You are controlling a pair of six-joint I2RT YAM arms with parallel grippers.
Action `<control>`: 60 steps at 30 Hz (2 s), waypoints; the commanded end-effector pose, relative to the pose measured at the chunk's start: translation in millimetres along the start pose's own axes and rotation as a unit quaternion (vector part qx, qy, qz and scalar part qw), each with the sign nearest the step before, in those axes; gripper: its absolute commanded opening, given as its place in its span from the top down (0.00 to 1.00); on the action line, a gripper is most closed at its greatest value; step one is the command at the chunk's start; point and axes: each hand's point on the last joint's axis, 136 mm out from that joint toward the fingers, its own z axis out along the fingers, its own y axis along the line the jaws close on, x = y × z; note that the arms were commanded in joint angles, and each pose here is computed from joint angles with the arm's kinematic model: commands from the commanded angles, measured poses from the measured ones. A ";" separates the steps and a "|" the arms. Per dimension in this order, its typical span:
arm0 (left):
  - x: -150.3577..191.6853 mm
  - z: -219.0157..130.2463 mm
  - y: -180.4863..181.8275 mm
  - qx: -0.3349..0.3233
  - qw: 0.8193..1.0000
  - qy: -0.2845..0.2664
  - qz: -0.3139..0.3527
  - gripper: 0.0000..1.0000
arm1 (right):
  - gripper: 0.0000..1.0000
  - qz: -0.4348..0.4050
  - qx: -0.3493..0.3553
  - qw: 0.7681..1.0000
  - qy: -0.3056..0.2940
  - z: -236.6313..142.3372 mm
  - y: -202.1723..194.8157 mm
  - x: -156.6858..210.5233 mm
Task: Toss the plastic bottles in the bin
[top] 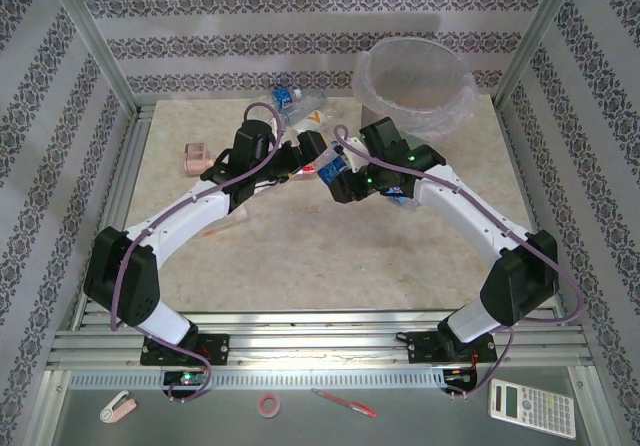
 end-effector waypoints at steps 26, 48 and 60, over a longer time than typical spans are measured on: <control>-6.7 8.1 -0.5 0.004 1.000 -0.002 -0.017 0.08 | 0.94 -0.004 -0.121 0.991 -0.048 -29.9 56.4 -10.5; -18.3 3.5 3.3 -0.010 1.000 -0.016 -0.024 0.34 | 0.93 0.004 -0.144 0.989 -0.044 -27.8 60.0 -7.1; -13.9 -1.1 -24.3 0.047 0.998 0.004 0.038 0.55 | 0.37 0.014 -0.162 0.985 -0.059 -33.1 58.7 -15.7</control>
